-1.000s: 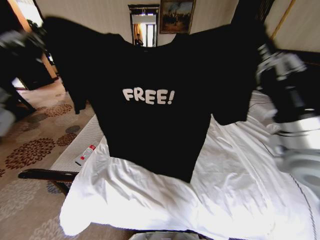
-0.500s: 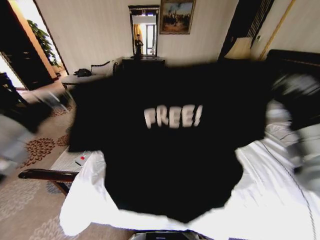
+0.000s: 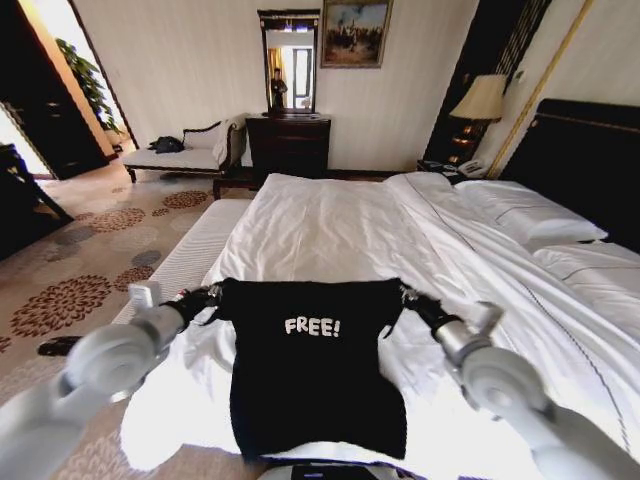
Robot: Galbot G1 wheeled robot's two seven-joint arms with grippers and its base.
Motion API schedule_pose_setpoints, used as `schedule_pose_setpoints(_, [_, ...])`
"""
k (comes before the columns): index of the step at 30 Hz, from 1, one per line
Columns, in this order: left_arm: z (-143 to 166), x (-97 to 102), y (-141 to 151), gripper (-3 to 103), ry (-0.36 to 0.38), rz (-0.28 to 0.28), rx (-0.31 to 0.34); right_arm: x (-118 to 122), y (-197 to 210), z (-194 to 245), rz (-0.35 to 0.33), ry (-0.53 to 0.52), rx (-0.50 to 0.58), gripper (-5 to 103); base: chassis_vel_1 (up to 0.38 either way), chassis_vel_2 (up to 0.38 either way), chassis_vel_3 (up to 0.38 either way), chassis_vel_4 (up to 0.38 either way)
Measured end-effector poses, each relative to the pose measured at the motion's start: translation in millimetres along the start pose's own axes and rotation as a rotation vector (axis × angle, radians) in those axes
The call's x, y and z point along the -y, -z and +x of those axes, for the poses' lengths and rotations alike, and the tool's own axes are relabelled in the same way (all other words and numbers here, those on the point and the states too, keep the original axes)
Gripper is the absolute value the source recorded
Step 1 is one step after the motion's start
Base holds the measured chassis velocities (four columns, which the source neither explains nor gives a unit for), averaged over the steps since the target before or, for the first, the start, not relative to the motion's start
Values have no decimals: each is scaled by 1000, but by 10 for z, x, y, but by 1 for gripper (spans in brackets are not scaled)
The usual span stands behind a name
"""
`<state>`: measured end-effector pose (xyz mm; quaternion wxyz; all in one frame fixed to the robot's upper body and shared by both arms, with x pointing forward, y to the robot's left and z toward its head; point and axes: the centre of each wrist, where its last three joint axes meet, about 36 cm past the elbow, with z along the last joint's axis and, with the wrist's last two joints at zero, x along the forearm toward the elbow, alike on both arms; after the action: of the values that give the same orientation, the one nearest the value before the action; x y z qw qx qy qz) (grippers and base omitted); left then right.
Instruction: Fold the clothes on the bed.
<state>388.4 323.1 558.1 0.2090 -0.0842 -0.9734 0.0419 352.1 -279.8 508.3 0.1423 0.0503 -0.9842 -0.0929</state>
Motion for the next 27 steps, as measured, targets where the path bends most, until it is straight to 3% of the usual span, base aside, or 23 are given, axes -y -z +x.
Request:
schedule_pose_setpoints(2, [-249, -129, -28, 1, 33, 46, 22, 9, -57, -307, -9, -1, 32, 0, 0, 0, 0, 0])
schedule_pose_setpoints(6, [-533, -207, -52, 1, 55, 112, 59, 63, -97, -716, -28, -25, 71, 0, 0, 0, 0, 0])
schedule_pose_setpoints(12, [-984, -231, -205, 1, 89, 191, 79, 114, -275, -1151, -53, -56, 42, 0, 0, 0, 0, 0])
schedule_pose_setpoints(15, [-1304, -153, -320, 1, 94, 241, 63, 98, -383, -1423, -84, -66, 19, 0, 0, 0, 0, 0])
schedule_pose_setpoints(23, [-1870, -29, -398, 1, 98, 243, 36, 60, -555, -2066, -89, -86, 16, 0, 0, 0, 0, 0])
schedule_pose_setpoints(27, [-2132, -40, -370, 1, 114, 251, 28, -119, -618, -2394, -120, -91, 5, 0, 0, 0, 0, 0])
